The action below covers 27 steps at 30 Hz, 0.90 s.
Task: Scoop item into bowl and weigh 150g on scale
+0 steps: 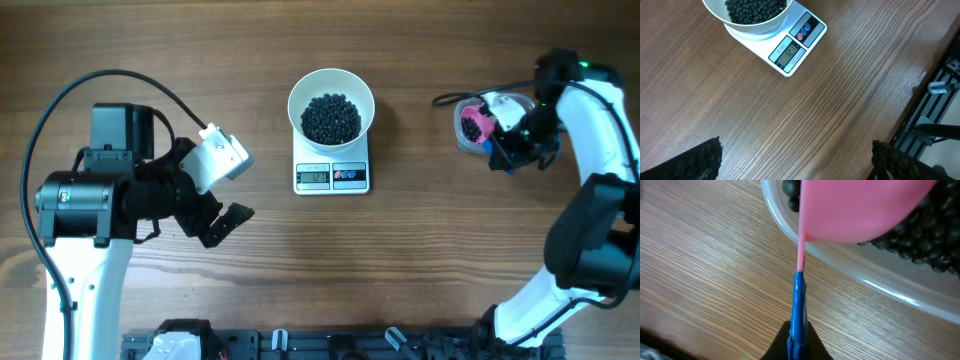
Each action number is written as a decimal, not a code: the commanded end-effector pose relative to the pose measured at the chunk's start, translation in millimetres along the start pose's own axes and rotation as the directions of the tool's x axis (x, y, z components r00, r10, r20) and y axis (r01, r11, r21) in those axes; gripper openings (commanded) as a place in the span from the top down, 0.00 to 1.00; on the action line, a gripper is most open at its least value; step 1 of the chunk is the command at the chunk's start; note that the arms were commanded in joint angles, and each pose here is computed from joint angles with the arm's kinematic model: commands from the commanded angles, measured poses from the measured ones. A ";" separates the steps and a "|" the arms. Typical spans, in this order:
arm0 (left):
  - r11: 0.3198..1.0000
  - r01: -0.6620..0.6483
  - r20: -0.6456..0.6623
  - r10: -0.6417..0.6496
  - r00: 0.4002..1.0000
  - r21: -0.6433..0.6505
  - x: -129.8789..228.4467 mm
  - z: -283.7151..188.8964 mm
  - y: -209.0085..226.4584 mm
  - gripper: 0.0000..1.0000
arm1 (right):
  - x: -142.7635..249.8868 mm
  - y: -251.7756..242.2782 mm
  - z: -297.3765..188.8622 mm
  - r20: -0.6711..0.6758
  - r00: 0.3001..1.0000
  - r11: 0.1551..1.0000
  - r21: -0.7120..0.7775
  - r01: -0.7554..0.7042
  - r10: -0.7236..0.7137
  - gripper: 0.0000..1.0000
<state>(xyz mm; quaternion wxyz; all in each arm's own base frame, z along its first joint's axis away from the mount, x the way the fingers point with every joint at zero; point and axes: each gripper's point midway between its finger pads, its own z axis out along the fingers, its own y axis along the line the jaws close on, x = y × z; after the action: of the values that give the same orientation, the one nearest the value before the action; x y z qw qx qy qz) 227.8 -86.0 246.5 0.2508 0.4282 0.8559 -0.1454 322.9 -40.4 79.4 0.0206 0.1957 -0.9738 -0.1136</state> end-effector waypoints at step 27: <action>1.000 -0.022 0.024 0.022 0.999 -0.018 -5.0 -6.7 1.3 0.00 | 13.1 17.3 -44.5 0.177 0.900 0.809 -0.531 -0.253 0.397 0.96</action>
<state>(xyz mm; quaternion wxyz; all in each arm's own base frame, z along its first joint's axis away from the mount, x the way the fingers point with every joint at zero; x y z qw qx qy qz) 227.9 -86.0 246.5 0.2510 0.4283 0.8559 -0.1453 302.4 -51.0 118.7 -0.0392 0.0093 -0.9389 -0.3420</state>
